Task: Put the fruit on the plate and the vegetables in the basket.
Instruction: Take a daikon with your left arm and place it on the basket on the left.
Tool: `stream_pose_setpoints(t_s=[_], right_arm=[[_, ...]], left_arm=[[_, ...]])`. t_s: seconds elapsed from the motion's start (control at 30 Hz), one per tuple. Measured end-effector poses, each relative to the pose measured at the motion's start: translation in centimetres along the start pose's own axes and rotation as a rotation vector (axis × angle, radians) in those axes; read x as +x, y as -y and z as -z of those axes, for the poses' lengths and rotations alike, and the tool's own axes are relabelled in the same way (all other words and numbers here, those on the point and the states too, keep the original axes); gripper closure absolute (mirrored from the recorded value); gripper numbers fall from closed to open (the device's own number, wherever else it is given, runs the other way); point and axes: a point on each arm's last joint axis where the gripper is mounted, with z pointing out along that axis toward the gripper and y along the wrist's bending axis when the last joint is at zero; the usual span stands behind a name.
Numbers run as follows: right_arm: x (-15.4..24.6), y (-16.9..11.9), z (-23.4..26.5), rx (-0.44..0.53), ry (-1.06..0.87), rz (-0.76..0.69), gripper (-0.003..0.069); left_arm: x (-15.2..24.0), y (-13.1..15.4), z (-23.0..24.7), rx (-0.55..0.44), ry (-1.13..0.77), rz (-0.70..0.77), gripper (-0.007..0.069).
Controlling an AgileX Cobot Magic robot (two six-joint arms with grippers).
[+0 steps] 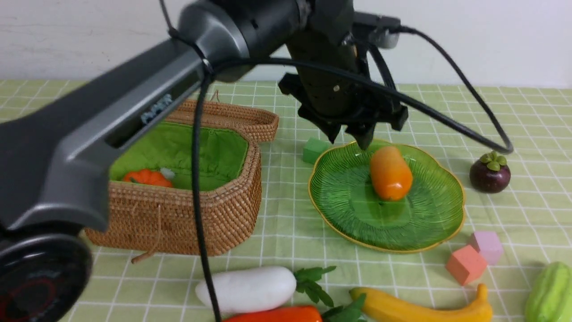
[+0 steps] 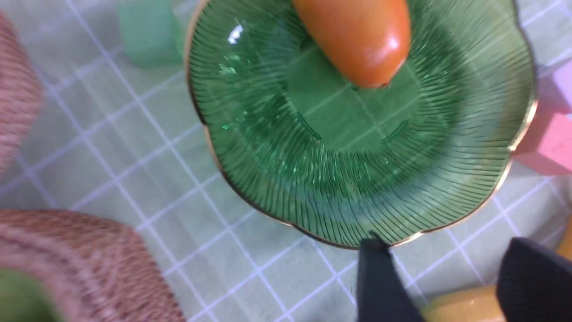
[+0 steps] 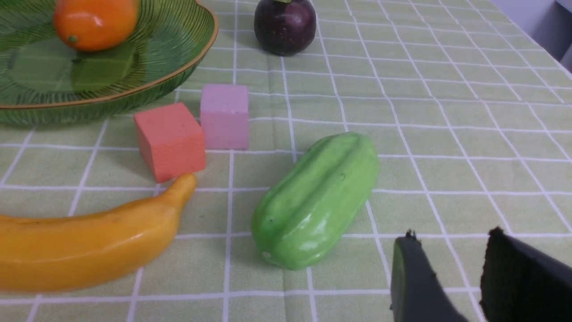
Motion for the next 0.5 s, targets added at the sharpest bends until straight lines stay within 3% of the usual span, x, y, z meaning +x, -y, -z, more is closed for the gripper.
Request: stream_pose_setpoints(t_s=[0.17,0.27,0.37,0.5], right_arm=[[0.0,0.0,0.0,0.000,0.000,0.000,0.0418],[0.0,0.0,0.0,0.000,0.000,0.000,0.0418],[0.0,0.0,0.0,0.000,0.000,0.000,0.0418],[0.0,0.0,0.0,0.000,0.000,0.000,0.0418]], left_arm=[[1.1,-0.1,5.5,-0.017,0.054,-0.034,0.0510],[3.3,-0.4,5.6,-0.025,-0.019,-0.066,0.0550],[5.9,-0.8,4.8,-0.031,-0.118,-0.116,0.0530],[10.0,-1.4,3.1,-0.037,-0.269,-0.194,0.0408]])
